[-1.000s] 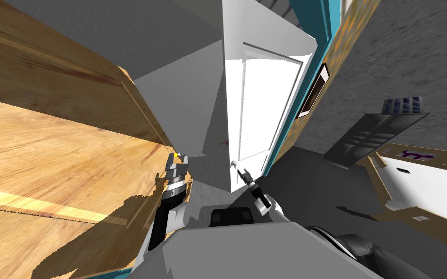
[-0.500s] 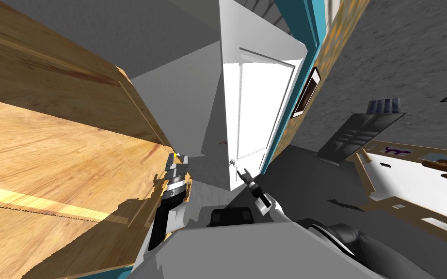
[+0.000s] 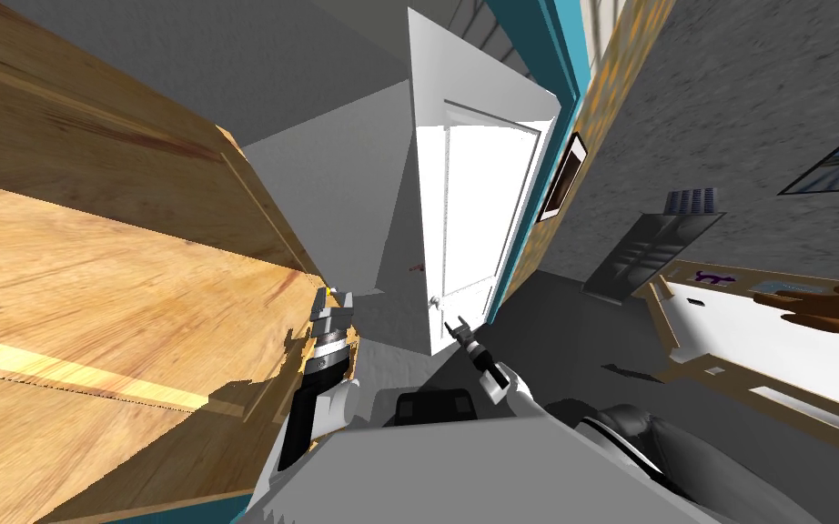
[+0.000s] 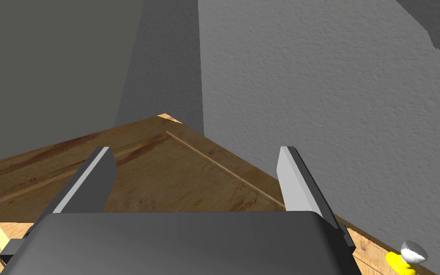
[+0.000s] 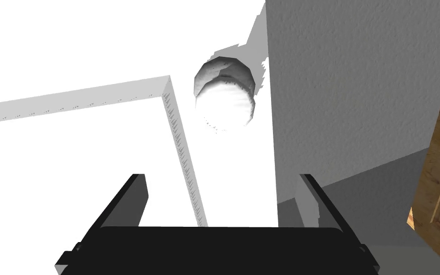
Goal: Push the door open
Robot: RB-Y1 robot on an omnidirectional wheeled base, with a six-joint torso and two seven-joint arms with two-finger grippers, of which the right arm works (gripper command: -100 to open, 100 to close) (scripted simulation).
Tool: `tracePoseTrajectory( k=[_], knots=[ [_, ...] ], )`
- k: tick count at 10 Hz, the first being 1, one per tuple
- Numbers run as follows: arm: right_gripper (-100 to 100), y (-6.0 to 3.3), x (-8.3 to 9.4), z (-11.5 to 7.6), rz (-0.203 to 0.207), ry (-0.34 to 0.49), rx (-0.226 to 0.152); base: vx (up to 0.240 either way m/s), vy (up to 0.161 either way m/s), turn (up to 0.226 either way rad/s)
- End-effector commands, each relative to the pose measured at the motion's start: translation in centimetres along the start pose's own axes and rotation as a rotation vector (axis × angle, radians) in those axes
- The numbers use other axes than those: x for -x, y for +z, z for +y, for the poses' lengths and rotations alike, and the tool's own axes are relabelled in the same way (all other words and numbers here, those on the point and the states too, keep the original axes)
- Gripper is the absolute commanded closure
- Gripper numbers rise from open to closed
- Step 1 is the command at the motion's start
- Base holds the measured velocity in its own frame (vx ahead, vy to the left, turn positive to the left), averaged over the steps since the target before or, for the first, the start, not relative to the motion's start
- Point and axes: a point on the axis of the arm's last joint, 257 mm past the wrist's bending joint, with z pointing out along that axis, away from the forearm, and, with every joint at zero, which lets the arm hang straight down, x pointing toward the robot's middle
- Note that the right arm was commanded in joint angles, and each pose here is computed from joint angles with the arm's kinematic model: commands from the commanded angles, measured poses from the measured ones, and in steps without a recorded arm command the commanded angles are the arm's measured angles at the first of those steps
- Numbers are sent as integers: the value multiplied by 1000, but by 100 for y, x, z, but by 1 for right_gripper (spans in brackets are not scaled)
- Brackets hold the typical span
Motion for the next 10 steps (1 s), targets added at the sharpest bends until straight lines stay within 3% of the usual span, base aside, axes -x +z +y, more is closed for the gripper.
tracePoseTrajectory(
  k=[1,5,6,10],
  knots=[
    [-100,2,-14,0,7,-45,5,-35,11,-34],
    [-100,2,-55,-1,24,-140,20,-46,7,-51],
    [-100,5,-50,-1,21,-124,17,-20,3,-9],
    [-100,19,-54,-3,20,-129,6,172,73,27]
  ],
)
